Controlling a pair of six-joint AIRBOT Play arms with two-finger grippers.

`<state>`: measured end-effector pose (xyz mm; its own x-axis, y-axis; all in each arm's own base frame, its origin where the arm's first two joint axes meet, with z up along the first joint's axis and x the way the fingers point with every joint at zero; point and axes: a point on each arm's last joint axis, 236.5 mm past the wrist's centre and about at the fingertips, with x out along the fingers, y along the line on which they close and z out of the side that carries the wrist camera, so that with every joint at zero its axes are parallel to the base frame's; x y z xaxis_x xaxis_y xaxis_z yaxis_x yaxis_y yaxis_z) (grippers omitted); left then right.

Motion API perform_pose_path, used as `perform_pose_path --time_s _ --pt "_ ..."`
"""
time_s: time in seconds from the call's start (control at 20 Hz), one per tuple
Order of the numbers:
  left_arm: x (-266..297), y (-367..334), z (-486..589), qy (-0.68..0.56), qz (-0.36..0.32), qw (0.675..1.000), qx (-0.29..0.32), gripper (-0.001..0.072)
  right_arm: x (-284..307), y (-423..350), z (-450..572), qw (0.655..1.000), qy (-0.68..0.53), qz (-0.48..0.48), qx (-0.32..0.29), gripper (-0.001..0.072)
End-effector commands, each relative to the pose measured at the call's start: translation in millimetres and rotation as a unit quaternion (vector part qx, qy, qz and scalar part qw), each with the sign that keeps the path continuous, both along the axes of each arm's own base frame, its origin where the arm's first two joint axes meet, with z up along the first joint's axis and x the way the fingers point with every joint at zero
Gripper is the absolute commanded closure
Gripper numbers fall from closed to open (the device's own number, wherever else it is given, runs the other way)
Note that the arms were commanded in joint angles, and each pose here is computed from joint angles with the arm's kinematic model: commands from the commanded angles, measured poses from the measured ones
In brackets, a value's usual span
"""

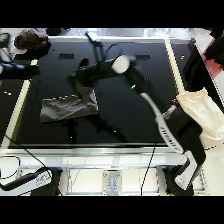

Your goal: Fold the shirts.

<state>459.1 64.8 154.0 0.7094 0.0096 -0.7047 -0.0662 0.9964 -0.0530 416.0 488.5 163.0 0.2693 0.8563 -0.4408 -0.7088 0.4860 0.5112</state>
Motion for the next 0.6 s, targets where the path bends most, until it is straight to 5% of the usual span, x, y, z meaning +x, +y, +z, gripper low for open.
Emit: perform_pose_path --time_s 0.0,0.05,0.15,0.2,0.35,0.55 --pt "-22 48 23 -0.018 0.054 0.998 0.008 0.0699 -13 72 -2 0.996 -0.048 -0.029 0.070 0.0704" --pt "-24 49 20 -0.011 0.055 0.998 0.007 0.0698 -15 87 -2 0.993 -0.055 -0.046 0.093 0.0669" --pt "-26 49 17 -0.005 0.055 0.998 0.005 0.0698 -21 108 6 0.986 -0.055 -0.070 0.141 0.0217" --pt "-26 49 17 -0.005 0.055 0.998 0.005 0.0699 -25 112 12 0.984 -0.048 -0.074 0.158 0.0141" --pt "-26 49 18 -0.006 0.056 0.998 0.005 0.0699 -22 102 27 0.984 -0.067 -0.068 0.151 0.0141" --pt "-26 49 18 -0.006 0.056 0.998 0.005 0.0698 22 20 -15 0.992 -0.115 -0.034 -0.038 0.0166"
